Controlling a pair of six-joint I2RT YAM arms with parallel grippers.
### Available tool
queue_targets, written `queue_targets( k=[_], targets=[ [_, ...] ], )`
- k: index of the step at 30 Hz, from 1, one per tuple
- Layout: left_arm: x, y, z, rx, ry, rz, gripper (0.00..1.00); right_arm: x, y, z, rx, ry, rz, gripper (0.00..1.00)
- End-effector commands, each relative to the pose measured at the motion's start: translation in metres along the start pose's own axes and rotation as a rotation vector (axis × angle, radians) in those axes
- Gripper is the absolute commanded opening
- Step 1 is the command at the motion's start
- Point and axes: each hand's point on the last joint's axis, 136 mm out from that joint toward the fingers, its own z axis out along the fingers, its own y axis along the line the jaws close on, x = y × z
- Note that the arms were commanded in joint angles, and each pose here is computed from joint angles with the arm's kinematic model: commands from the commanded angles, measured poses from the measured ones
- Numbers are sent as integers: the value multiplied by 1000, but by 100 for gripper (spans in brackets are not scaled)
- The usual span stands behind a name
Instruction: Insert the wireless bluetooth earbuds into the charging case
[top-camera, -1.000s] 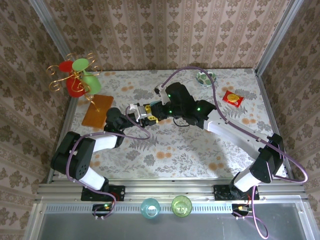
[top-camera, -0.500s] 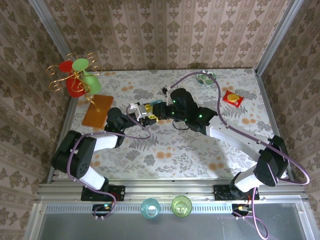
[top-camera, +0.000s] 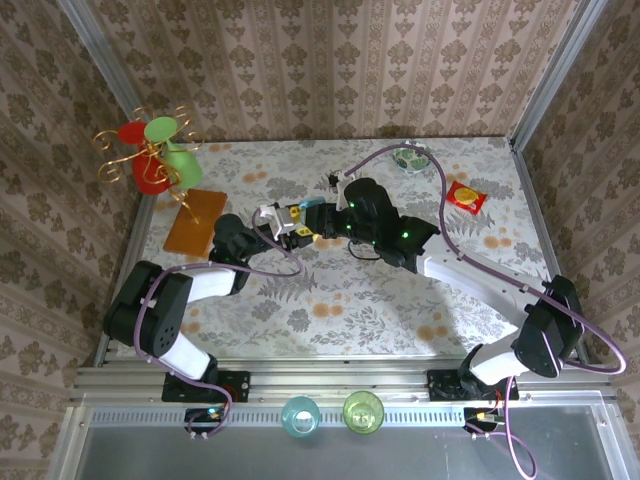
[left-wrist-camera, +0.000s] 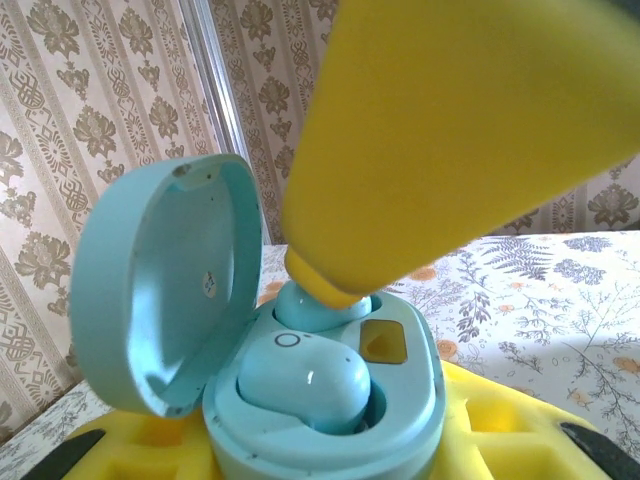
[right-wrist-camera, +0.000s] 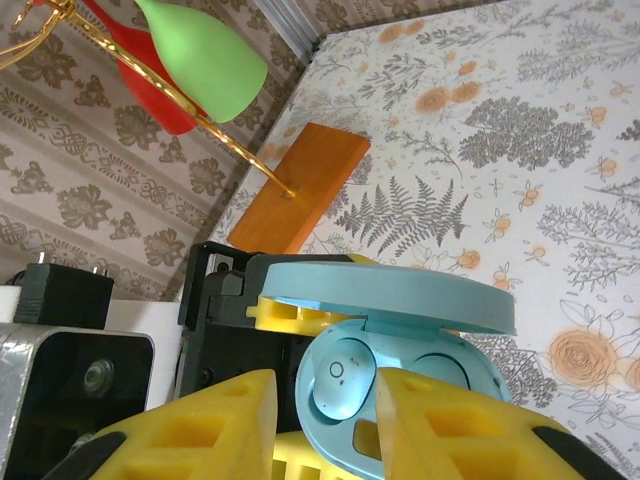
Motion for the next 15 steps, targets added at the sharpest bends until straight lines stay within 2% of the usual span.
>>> queue_targets(
  k=[1, 7, 12, 15],
  targets=[
    [-26, 5, 1, 0, -62, 58, 26, -16, 6, -17, -1, -47, -59, 36],
    [-21, 7, 0, -4, -53, 81, 26, -29, 30, -43, -110, -104, -154, 37],
    [-17, 0, -3, 10, -45, 150, 26, -48, 24, -50, -43, -166, -178, 38],
    [-18, -3, -4, 20, -48, 175, 26, -58, 11, -43, 40, -148, -167, 38]
  ],
)
